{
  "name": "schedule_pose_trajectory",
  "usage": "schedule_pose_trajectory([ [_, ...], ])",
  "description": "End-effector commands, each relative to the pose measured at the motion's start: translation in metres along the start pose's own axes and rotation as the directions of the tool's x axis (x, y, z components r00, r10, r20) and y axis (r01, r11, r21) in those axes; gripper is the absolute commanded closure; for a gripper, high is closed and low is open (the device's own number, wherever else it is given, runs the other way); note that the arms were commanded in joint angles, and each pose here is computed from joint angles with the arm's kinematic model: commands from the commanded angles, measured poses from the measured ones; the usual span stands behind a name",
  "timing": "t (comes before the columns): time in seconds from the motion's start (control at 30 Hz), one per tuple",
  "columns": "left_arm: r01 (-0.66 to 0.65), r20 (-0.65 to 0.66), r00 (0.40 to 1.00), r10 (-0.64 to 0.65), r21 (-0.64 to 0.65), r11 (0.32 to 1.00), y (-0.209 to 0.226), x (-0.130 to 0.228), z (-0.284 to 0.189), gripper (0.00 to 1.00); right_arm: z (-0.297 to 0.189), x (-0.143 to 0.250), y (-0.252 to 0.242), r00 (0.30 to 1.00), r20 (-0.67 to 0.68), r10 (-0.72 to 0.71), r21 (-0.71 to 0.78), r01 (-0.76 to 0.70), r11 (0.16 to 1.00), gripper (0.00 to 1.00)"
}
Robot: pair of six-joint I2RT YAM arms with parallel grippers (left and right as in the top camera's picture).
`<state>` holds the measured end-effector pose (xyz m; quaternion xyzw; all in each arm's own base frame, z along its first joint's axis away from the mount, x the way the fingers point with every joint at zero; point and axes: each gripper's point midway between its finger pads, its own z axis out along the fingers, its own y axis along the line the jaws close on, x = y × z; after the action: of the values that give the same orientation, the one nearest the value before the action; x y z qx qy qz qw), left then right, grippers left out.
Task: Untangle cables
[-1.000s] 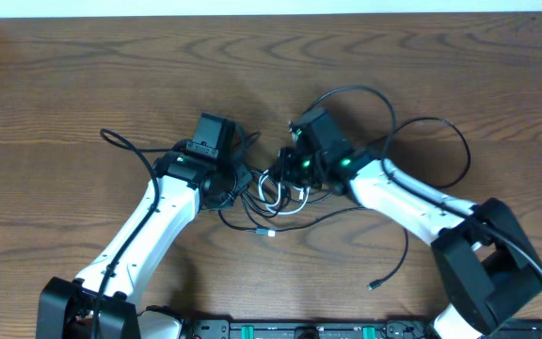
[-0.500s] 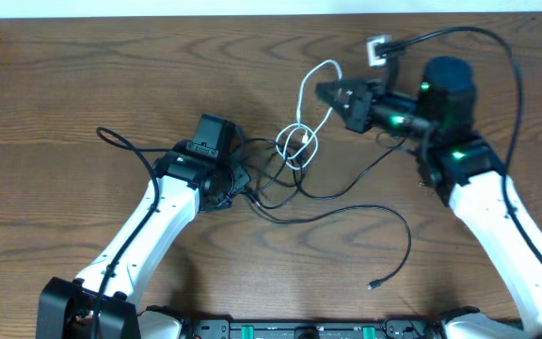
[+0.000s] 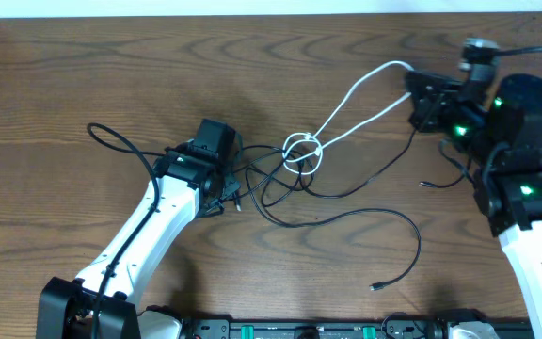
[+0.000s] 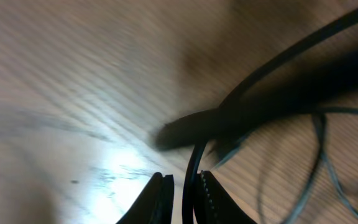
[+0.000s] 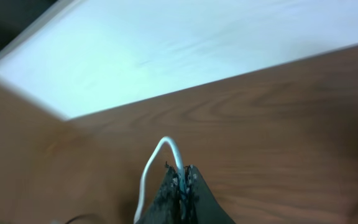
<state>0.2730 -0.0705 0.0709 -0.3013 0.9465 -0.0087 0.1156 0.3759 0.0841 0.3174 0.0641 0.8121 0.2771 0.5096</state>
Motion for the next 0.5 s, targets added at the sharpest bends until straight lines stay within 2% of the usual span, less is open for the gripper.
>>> schedule_pose_trajectory([
  [0.0,0.08,0.114,0.991,-0.068,-0.111,0.991,0.024,-0.016,-0.001,0.79,-0.031,-0.031,-0.034,0.99,0.14,-0.014,0.192,-0.013,0.981,0.99],
  [0.17,0.205,0.081,0.976,-0.2,-0.061,0.977,0.016,-0.01,0.0,0.75,-0.045,-0.027,-0.036,0.991,0.134,-0.007,0.219,-0.022,0.975,0.99],
  [0.2,0.211,0.059,0.976,-0.208,-0.041,0.977,0.011,-0.007,0.001,0.72,-0.046,-0.025,-0.037,0.992,0.128,-0.005,0.222,-0.024,0.975,0.98],
  [0.27,0.205,-0.006,0.979,-0.205,0.013,0.979,-0.001,0.001,0.001,0.6,-0.045,-0.022,-0.033,0.994,0.11,-0.001,0.198,-0.021,0.98,0.99],
  [0.3,0.173,-0.049,0.984,-0.171,0.058,0.983,-0.011,0.006,0.001,0.58,-0.043,-0.018,-0.025,0.996,0.089,-0.003,0.157,-0.012,0.987,0.99],
  [0.33,0.018,-0.11,0.994,0.007,0.22,0.975,-0.043,0.014,-0.005,0.58,-0.041,-0.01,-0.006,0.999,0.038,-0.035,0.046,0.033,0.998,0.99],
  [0.37,-0.1,-0.121,0.981,0.152,0.353,0.93,-0.066,0.021,-0.012,0.57,-0.04,-0.006,0.007,0.997,0.012,-0.076,-0.03,0.077,0.997,0.99],
  [0.47,-0.313,-0.04,0.899,0.435,0.638,0.704,-0.113,0.039,-0.042,0.5,-0.042,0.007,0.03,0.986,-0.033,-0.164,-0.174,0.156,0.972,0.99],
])
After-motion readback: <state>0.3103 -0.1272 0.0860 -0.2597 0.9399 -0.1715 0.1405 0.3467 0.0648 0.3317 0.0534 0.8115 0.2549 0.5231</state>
